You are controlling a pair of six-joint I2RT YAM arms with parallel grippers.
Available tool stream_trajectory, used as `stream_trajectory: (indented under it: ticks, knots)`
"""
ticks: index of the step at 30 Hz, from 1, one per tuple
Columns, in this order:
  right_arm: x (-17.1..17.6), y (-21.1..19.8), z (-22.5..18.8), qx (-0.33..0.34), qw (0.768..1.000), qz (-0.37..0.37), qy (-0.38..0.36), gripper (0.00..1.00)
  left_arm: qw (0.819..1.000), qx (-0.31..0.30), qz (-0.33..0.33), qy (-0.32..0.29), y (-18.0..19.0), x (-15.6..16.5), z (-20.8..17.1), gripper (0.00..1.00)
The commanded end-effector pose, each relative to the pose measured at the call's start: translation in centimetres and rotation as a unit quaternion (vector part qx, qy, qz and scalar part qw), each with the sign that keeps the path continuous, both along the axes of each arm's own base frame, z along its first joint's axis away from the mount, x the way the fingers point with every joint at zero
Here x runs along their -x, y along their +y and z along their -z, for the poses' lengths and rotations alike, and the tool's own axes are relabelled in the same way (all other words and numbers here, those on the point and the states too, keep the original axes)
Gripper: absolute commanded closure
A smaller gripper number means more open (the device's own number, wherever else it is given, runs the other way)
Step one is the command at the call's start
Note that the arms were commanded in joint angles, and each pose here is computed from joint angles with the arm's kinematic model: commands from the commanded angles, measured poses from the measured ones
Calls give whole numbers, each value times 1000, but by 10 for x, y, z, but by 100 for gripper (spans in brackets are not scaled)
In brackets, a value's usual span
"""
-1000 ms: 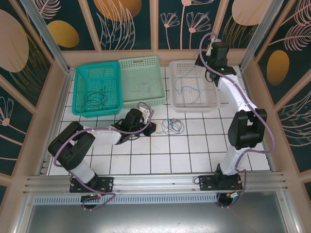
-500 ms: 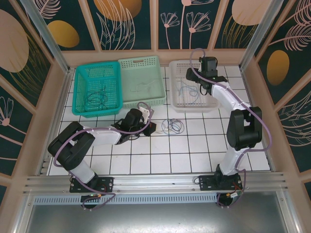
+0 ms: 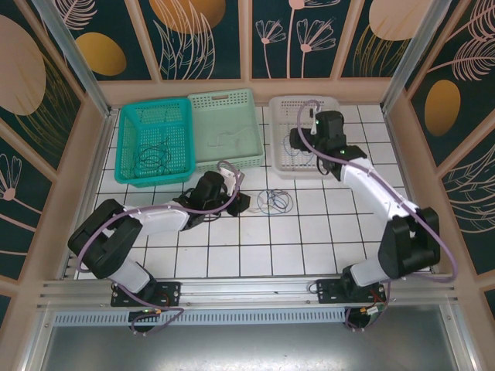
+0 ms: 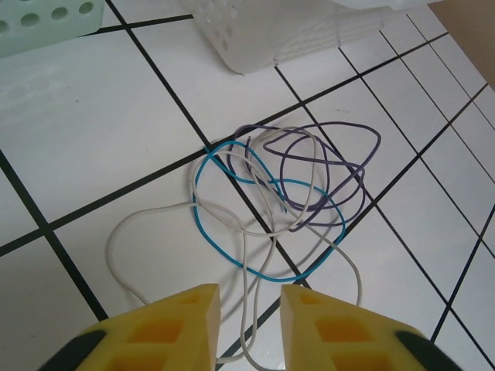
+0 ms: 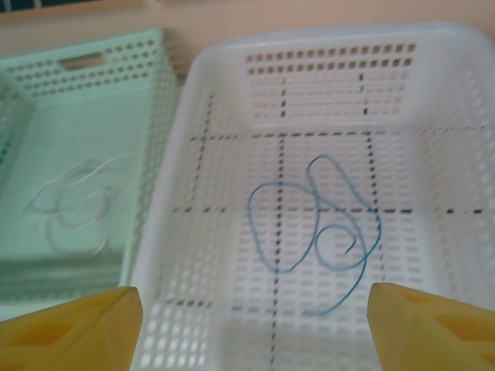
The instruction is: Untangle the cables
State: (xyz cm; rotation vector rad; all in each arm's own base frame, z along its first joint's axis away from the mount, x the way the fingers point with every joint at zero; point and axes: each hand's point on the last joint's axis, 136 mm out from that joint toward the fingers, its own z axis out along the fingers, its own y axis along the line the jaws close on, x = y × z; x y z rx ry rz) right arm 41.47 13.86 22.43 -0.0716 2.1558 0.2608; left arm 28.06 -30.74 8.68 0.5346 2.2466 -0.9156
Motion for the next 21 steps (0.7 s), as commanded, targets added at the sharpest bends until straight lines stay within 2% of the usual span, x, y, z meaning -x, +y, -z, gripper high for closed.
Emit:
stream_trajectory:
  ticks: [1,4,7,11,16,21]
  knots:
    - [25,-5,-2,-25,1000,3,2,23,999,-14,42,-21,-2,9,-11,66]
    - [44,1,2,-56,998,-19,14,23,996,-39,71,-32,1,18,-9,56]
    - [61,13,7,-79,995,-52,30,25,993,-65,93,-43,4,24,-6,50]
    - [74,19,16,-95,993,-60,39,26,985,-106,120,-57,1,31,4,43]
    - [79,20,22,-103,992,-63,42,26,976,-146,147,-70,-14,35,18,39]
    - [89,19,40,-104,990,-59,69,26,970,-157,162,-87,-24,32,20,38]
